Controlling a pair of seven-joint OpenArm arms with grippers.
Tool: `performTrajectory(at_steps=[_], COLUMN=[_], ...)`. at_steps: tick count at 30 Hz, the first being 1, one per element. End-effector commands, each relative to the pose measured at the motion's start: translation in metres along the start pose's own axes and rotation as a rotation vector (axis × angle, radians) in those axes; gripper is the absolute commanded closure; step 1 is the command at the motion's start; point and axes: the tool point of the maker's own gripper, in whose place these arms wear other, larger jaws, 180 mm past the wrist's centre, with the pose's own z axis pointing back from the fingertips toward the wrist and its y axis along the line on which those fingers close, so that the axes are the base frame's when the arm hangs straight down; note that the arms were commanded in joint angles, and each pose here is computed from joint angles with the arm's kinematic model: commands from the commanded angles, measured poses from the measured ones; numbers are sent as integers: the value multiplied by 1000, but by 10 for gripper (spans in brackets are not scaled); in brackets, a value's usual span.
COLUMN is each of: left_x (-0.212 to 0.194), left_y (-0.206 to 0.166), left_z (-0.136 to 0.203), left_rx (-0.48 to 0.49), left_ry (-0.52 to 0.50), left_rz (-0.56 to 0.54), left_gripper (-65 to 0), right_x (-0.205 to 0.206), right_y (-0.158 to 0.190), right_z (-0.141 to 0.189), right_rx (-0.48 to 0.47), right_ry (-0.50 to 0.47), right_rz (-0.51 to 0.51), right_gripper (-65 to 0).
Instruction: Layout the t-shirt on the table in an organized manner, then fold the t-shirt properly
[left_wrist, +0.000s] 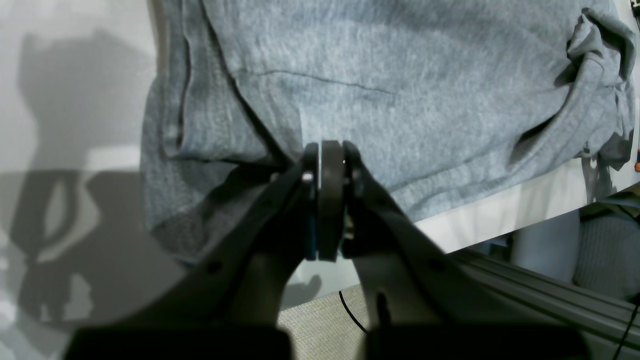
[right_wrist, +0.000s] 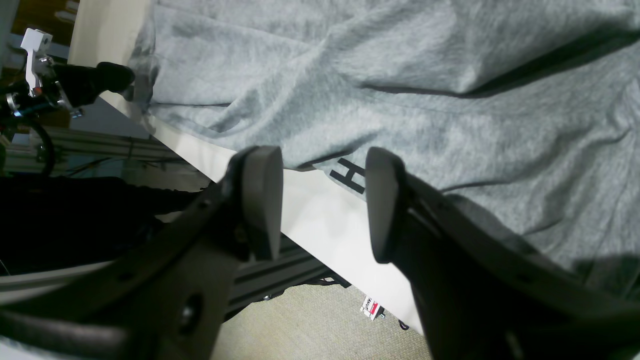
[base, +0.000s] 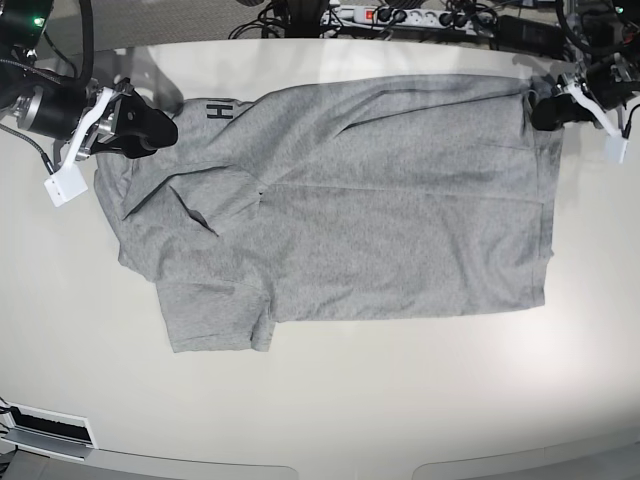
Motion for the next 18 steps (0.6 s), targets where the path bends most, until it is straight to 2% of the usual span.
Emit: performTrajectory(at_steps=[1, 6, 8, 10, 14, 16, 18], left_x=[17, 23, 17, 13, 14, 12, 10], left_y=[-2, -20, -13, -1, 17, 20, 21], left_z=[7, 11, 11, 11, 13, 13, 12], left_rx=[-16, -65, -20, 49, 147, 166, 175], left_ry=[-37, -9, 35, 58, 53, 57, 65], left_rz=[-29, -71, -99, -78, -36, -37, -40], left_gripper=[0, 0, 0, 0, -202, -263, -289], right_x=[12, 12, 12, 12, 12, 12, 12], right_y=[2, 2, 2, 2, 2, 2, 2], right_z=[5, 5, 5, 5, 5, 5, 5], right_rx=[6, 6, 6, 6, 7, 6, 6], right_ry=[-40, -38, -38, -38, -39, -38, -38], right_rz=[29, 29, 29, 29, 29, 29, 29], right_gripper=[-283, -283, -283, -283, -283, -283, -283])
